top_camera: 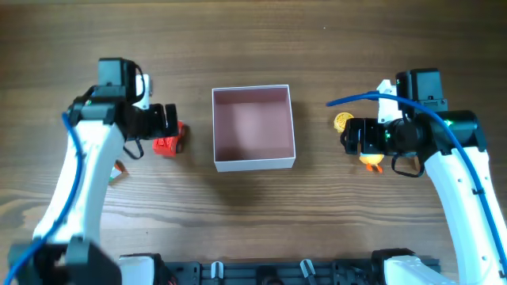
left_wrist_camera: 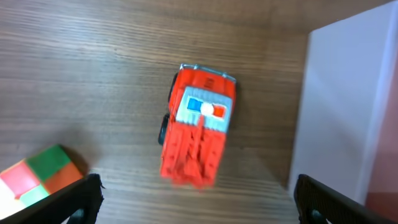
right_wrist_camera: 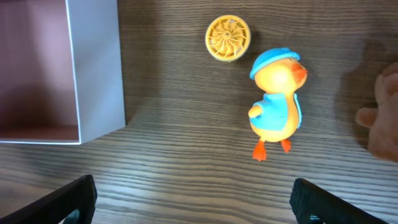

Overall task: Pack container
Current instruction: 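Move the left gripper down onto the red toy truck and grasp it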

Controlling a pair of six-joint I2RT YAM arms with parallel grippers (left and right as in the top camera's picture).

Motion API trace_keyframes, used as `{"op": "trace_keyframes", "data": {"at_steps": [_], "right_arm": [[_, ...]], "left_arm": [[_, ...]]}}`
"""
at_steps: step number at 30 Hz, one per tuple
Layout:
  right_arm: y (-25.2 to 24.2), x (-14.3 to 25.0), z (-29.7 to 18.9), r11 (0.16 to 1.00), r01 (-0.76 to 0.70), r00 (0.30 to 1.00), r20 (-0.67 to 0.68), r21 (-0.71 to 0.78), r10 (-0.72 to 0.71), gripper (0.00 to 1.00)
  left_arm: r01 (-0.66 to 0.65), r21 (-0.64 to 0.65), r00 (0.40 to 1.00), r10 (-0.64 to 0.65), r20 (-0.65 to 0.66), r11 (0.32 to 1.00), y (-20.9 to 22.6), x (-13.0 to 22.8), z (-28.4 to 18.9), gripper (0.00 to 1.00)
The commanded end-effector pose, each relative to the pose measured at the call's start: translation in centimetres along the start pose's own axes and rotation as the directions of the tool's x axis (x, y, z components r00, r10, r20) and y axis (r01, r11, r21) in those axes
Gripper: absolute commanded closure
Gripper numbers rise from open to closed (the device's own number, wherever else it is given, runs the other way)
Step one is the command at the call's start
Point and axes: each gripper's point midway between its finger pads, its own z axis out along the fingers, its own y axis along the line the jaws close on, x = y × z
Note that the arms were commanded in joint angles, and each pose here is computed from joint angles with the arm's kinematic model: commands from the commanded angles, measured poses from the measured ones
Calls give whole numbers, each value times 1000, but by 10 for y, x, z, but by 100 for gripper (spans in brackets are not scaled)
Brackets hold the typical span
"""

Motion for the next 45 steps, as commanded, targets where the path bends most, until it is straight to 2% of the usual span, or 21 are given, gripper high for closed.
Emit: {"op": "trace_keyframes", "data": {"at_steps": [1,9,20,22,25,28,33,36,40,45], "right_arm": [[-3,-6,-3,999,-17,1000,19,29,16,0],[-3,-6,-3,999,-16,1000,19,29,16,0],[-3,-7,-3,999,-16,1000,19,29,16,0],[-3,-7,-3,999,-16,1000,19,29,16,0],[-3,-7,-3,999,-16,1000,20,29,16,0],[-3,-7,-3,999,-16,1000,23,28,15,1],[-3,-8,-3,999,-16,1000,24,29,15,0],[-3,-8,-3,999,-16,1000,24,28,15,0],[-3,-8,-3,999,-15,1000,26,28,14,0],[-3,-8,-3,999,-16,1000,26,28,15,0]], "left_arm": [[-68,-13,996,67,-61,998,1,-5,33,0],[-145,-4,981,143,-134,989,3,-3,79,0],[-145,-3,974,142,-178,989,4,3,97,7],[-145,-3,974,142,-178,989,4,3,97,11],[-144,-1,975,141,-172,990,3,2,96,8],[-141,19,978,142,-151,990,-1,-3,90,15],[-144,18,982,145,-124,989,-2,-7,79,15],[-143,18,981,144,-132,990,-2,-5,78,21],[-141,22,980,143,-141,990,-2,-3,78,22],[-141,22,979,142,-146,990,-2,-1,78,32]]}}
